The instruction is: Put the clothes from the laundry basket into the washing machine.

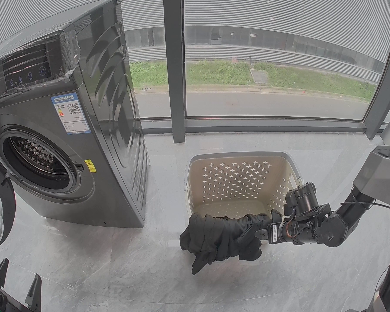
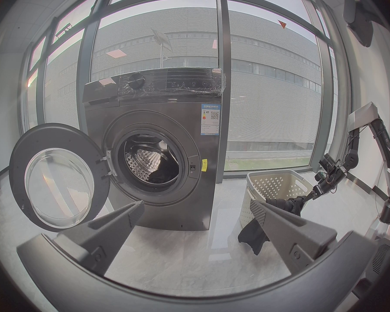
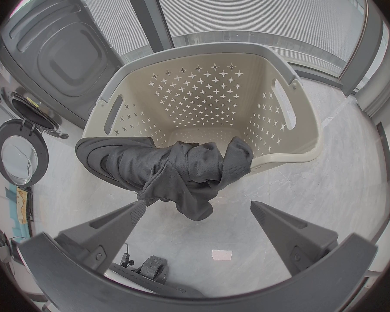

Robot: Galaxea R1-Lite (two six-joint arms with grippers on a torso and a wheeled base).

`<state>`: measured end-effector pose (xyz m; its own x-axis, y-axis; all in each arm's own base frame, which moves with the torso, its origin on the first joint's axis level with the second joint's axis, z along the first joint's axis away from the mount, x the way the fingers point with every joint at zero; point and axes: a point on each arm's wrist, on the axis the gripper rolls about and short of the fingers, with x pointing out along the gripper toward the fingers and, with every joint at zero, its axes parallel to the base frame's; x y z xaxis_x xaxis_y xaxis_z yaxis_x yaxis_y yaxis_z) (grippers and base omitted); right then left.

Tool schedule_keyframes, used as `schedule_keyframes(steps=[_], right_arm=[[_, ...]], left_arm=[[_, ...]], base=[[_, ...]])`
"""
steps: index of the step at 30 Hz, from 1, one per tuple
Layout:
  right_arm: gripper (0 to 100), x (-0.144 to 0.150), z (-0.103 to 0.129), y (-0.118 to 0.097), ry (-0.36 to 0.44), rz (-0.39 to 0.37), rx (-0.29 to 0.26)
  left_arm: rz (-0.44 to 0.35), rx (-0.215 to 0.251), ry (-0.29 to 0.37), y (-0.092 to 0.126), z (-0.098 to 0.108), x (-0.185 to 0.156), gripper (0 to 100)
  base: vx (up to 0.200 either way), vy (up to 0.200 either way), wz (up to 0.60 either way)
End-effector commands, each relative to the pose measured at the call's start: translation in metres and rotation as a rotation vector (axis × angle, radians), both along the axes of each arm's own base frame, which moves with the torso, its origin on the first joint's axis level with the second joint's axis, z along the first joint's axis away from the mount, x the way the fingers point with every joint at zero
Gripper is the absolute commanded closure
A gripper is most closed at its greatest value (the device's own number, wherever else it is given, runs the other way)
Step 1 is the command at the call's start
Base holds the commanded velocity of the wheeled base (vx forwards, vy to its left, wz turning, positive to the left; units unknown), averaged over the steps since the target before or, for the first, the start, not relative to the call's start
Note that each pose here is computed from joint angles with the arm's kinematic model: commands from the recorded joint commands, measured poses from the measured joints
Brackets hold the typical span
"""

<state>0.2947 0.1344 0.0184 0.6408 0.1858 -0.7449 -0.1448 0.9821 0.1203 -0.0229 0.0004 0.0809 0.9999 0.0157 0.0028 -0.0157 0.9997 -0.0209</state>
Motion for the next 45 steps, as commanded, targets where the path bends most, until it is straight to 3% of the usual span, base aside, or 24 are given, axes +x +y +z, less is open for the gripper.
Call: schedule_keyframes(steps=[1, 12, 31, 38, 39, 45], right_arm=[[0, 0.003, -0.011, 0.006, 0.022, 0.006, -0.007], [0, 0.024, -0.024, 0.018, 0.01, -0.03, 0.041], [0, 0.045, -0.041, 0.024, 0.008, -0.095, 0.069], [0, 0.044, -0.04, 0.027, 0.006, -0.087, 0.072], [100, 0.044, -0.04, 0.027, 0.006, -0.087, 0.072], [100, 0.042, -0.036, 0.028, 0.001, -0.081, 0.078]], left_arm=[[0.001, -0.001, 0.001, 0.0, -0.005, 0.0, 0], [0.001, -0.001, 0.001, 0.0, -0.005, 0.0, 0], [0.003, -0.002, 0.001, 0.0, -0.005, 0.0, 0], [0.003, -0.002, 0.001, 0.0, -0.005, 0.0, 0], [0.003, -0.002, 0.001, 0.0, -0.005, 0.0, 0], [0.003, -0.002, 0.001, 0.0, -0.005, 0.0, 0]], base=[[0.0, 0.0, 0.0], [0.0, 0.0, 0.0], [0.0, 0.0, 0.0], [0.0, 0.0, 0.0], [0.0, 0.0, 0.0], [0.0, 0.0, 0.0]])
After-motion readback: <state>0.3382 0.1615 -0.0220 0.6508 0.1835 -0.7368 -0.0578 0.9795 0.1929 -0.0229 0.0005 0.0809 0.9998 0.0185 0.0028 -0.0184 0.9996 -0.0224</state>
